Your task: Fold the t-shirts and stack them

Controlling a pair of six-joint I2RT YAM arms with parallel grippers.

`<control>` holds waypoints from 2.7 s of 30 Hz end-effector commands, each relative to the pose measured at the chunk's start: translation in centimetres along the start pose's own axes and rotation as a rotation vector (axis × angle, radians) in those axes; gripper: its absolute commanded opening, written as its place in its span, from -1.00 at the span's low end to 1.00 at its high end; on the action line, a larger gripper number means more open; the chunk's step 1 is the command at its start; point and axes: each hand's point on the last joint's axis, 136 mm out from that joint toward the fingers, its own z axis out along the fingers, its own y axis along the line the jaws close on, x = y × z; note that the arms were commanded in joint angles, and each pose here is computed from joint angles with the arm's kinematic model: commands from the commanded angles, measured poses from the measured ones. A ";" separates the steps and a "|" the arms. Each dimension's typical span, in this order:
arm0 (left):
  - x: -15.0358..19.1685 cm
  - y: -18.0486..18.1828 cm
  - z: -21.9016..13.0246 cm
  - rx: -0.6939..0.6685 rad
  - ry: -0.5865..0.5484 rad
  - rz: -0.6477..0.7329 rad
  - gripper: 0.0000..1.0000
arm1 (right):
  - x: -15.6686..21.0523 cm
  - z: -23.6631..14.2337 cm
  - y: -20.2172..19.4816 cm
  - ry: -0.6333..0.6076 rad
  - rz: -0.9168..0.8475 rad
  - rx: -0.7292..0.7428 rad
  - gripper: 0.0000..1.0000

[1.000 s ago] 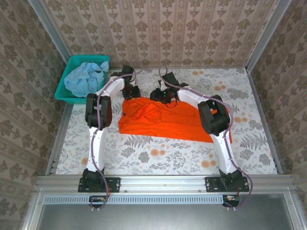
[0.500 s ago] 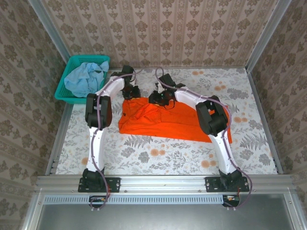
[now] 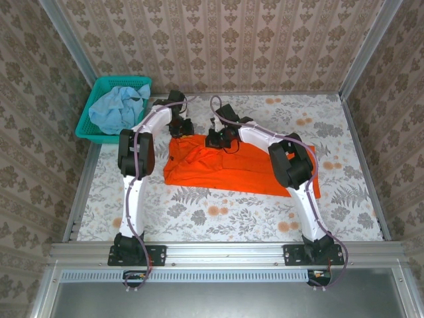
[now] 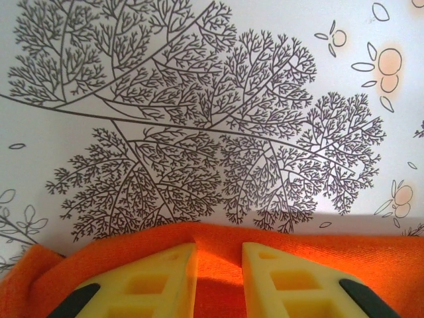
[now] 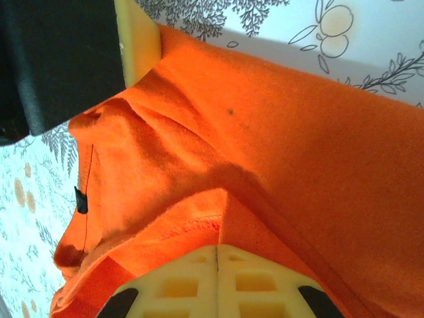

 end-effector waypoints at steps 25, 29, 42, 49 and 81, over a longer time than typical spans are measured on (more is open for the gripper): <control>1.0 2.1 1.7 -0.050 0.070 0.056 -0.51 | 9.0 -4.5 0.9 0.229 -0.226 -0.105 -1.00; 1.0 2.3 1.7 -0.051 0.072 0.055 -0.50 | 10.0 -5.1 -0.3 0.256 -0.196 -0.078 -0.90; -1.3 -0.3 -2.8 0.003 -0.022 0.057 -0.14 | 6.1 -9.1 -1.5 0.049 0.027 -0.103 -0.49; 0.3 -4.0 -7.9 0.097 -0.065 0.076 -0.22 | 2.1 -8.5 0.6 -0.056 0.214 -0.162 -0.60; 13.1 1.4 -4.3 0.011 0.199 0.023 -0.29 | 6.9 -3.1 -2.8 0.195 0.292 -0.049 -0.38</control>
